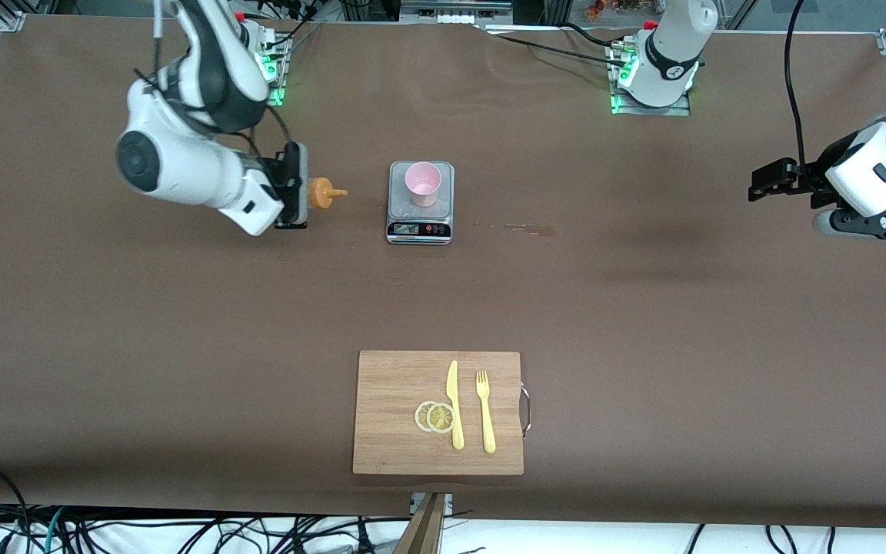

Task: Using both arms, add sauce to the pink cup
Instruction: 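Tilt the bottle nozzle over the pink cup and squeeze sauce in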

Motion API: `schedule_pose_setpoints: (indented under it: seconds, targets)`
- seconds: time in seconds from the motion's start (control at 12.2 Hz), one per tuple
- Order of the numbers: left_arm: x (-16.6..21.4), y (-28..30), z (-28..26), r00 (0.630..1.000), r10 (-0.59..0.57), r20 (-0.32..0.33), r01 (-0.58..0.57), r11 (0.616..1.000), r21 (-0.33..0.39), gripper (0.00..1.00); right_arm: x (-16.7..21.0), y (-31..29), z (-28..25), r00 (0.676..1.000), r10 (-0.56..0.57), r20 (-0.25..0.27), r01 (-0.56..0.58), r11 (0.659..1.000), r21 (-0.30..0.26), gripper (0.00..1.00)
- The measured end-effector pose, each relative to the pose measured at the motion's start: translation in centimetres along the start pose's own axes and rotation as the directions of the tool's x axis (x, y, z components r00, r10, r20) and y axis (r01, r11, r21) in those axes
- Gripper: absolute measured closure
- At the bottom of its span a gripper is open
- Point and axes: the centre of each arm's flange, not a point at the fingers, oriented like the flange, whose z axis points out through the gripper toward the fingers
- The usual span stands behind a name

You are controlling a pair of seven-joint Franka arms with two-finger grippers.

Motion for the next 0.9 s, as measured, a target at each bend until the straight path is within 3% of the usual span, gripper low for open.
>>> schedule_pose_setpoints:
  seconds: [0.41,0.9]
  targets:
    - [0.2,-0.1,0.4,1.0,-0.001,0.007,0.001,1.0,0.0,0.0,6.5,-4.5,3.8,0.975,0.118,0.187,-0.105,0.991,-0.08,0.79]
    - [0.5,-0.1,0.5,1.0,-0.001,0.01,0.001,1.0,0.0,0.0,11.9,-9.3,9.6,0.92,0.202,0.335,-0.14,0.97,-0.2,0.79]
